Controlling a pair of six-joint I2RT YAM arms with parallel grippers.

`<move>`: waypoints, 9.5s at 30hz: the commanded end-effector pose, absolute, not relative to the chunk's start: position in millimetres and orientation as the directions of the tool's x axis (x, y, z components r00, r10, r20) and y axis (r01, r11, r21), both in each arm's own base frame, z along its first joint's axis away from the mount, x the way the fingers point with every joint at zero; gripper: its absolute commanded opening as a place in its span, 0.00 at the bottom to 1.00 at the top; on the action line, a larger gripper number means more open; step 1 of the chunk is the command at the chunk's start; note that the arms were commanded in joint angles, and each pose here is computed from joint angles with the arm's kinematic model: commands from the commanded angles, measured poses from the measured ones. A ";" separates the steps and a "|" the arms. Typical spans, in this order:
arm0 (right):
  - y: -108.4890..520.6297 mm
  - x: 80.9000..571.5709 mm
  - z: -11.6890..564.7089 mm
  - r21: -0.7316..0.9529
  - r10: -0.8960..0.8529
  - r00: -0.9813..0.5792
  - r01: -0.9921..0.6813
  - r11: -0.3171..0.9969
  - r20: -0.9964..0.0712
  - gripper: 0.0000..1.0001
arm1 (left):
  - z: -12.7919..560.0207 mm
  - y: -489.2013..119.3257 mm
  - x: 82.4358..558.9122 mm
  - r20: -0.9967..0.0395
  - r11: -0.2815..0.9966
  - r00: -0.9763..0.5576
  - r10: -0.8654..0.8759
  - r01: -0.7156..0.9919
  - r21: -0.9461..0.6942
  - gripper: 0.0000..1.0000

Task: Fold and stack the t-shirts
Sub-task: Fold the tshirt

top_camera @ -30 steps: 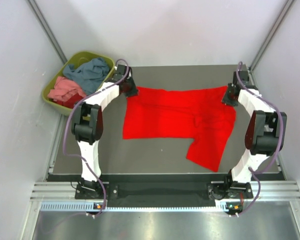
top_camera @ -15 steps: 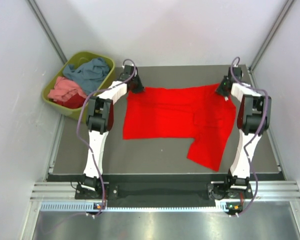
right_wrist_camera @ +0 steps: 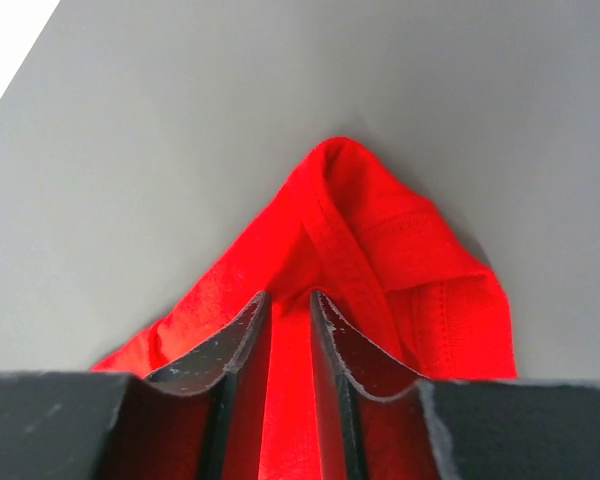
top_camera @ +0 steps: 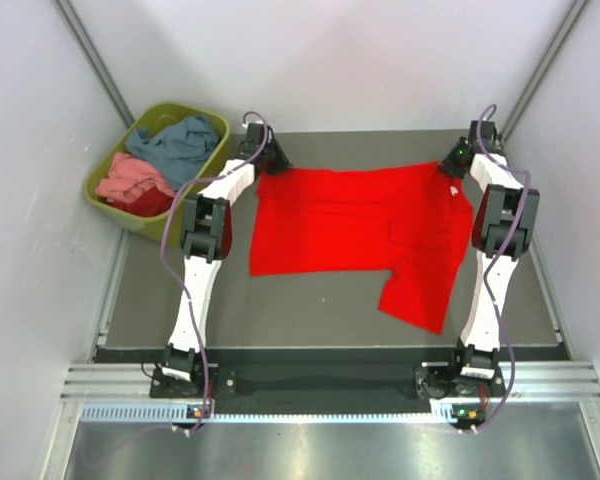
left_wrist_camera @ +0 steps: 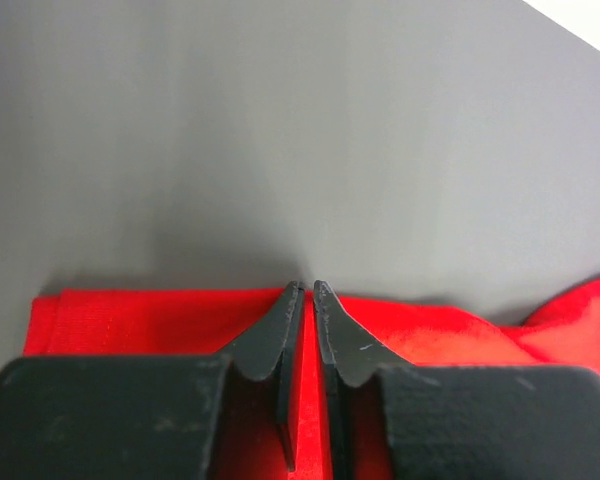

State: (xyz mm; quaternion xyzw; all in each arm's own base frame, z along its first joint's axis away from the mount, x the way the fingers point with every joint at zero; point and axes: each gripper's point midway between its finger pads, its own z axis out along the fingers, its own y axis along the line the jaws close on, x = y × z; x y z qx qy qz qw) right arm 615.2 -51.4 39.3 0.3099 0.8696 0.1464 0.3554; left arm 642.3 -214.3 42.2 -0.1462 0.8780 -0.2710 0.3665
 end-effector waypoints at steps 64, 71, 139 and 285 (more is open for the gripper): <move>4.2 190.0 32.5 -0.014 0.606 -0.746 0.633 0.774 -0.275 0.41 | 14.6 -122.3 292.9 -0.328 0.910 -0.866 -0.378 -0.283 -0.302 0.36; 26.1 176.2 22.2 0.015 0.567 -0.793 0.578 0.816 -0.223 0.41 | 14.9 -128.0 292.7 -0.312 0.904 -0.871 -0.379 -0.276 -0.327 0.10; 23.0 329.0 107.9 0.088 0.379 -0.772 0.392 0.916 -0.510 0.00 | 84.1 -136.1 418.9 -0.450 0.927 -0.813 -0.368 -0.285 -0.243 0.00; -88.5 408.3 38.5 0.070 0.579 -0.651 0.633 0.771 -0.490 0.31 | 12.1 -140.0 440.3 -0.390 0.979 -0.898 -0.204 -0.187 -0.083 0.11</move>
